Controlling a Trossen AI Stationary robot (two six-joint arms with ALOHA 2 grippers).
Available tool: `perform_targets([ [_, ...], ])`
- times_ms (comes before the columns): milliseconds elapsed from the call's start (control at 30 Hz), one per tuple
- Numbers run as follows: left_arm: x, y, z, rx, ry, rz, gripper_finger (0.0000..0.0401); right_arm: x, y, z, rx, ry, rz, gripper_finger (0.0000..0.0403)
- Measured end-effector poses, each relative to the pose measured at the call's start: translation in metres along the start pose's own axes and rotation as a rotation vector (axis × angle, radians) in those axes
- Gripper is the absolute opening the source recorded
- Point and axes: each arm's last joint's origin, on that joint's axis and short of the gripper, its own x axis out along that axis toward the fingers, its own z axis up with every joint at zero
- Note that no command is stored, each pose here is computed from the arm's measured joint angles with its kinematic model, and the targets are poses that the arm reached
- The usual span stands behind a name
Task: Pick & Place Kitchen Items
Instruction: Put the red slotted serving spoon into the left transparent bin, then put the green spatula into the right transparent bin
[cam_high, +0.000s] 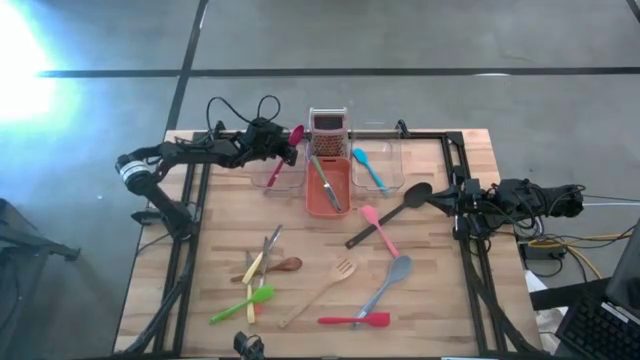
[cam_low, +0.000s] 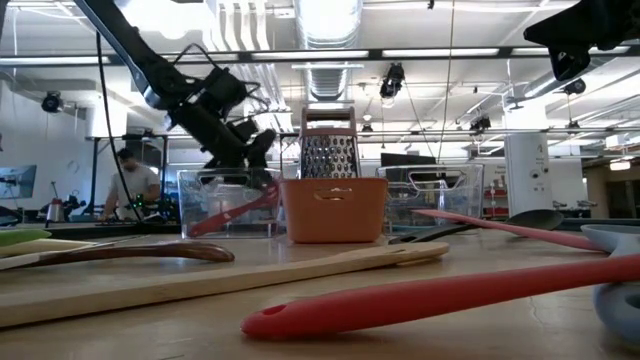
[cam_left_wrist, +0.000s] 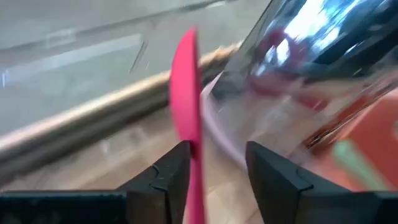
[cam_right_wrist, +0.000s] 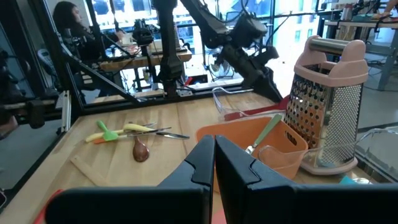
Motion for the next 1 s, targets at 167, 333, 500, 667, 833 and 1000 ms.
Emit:
perform_targets([
  [167,-0.022,-0.007,0.021,-0.001,-0.046,-0.026,0.0187,0.0,0.0,0.0,0.0,0.0,0.0,0.0009],
  [333,-0.052,-0.012,0.036,-0.003,-0.093,-0.076,0.0188,0.0,0.0,0.0,0.0,0.0,0.0,0.0009],
  [500,-0.087,-0.018,0.047,0.005,-0.13,-0.19,0.0186,0.0,0.0,0.0,0.0,0.0,0.0,0.0009],
  [667,-0.121,-0.024,0.051,0.018,-0.146,-0.3,0.0185,0.0,0.0,0.0,0.0,0.0,0.0,0.0009],
  [833,-0.152,-0.03,0.047,0.043,-0.128,-0.375,0.0183,0.0,0.0,0.0,0.0,0.0,0.0,0.0009],
  [1000,-0.177,-0.038,0.038,0.068,-0.083,-0.432,0.0183,0.0,0.0,0.0,0.0,0.0,0.0,0.0009],
])
